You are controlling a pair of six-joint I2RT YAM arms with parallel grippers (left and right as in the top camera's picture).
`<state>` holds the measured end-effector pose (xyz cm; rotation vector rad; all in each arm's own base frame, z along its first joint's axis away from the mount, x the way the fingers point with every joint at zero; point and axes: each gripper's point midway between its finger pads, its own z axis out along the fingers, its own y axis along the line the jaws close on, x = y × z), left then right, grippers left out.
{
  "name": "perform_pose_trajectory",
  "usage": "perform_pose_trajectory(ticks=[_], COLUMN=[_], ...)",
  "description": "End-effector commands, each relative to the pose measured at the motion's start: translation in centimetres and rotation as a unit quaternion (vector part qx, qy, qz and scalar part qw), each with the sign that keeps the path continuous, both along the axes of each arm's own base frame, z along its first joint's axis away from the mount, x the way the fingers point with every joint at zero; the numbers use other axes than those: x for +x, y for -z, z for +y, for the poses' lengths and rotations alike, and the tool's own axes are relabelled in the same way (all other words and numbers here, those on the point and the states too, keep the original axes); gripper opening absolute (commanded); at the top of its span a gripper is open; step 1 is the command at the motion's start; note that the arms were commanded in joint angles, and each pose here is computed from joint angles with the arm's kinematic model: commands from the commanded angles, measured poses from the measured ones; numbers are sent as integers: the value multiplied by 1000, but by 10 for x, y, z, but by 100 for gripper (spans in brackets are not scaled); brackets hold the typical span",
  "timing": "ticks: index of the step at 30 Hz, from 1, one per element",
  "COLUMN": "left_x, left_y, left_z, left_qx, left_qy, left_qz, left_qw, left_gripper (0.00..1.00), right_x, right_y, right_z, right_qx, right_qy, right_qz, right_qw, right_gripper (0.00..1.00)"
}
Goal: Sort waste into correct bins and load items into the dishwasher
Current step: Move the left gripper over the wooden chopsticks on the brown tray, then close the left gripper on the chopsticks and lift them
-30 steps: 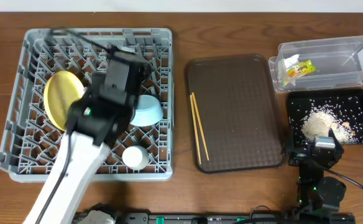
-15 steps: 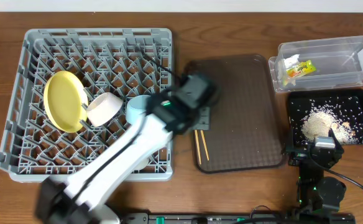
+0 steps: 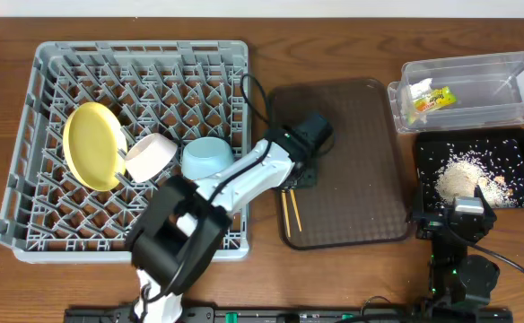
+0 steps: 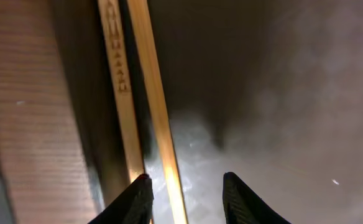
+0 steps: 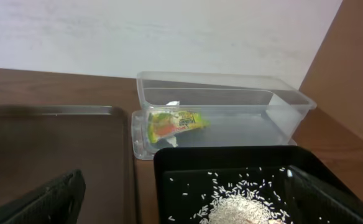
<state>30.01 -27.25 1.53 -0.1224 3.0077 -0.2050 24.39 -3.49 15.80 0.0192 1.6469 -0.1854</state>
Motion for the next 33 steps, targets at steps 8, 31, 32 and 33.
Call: perform_pose_trajectory(ticks=[8, 31, 32, 33], left_x=[3, 9, 10, 10], left_y=[25, -126, -132, -137], left_z=[-1, 9, 20, 33], left_qx=[8, -3, 18, 42], left_qy=[-20, 122, 127, 129], left_qz=[15, -98, -108, -115], left_qw=[1000, 988, 986, 984], left_gripper=[30, 6, 6, 6], right_x=[-1, -1, -1, -1], right_y=[0, 0, 0, 0], right_z=[-3, -3, -3, -3], right_qx=[5, 5, 5, 5], right_qy=[7, 7, 7, 7], right_qz=[-2, -2, -2, -2], right_qw=[1000, 1000, 1000, 1000], right_gripper=[99, 99, 99, 99])
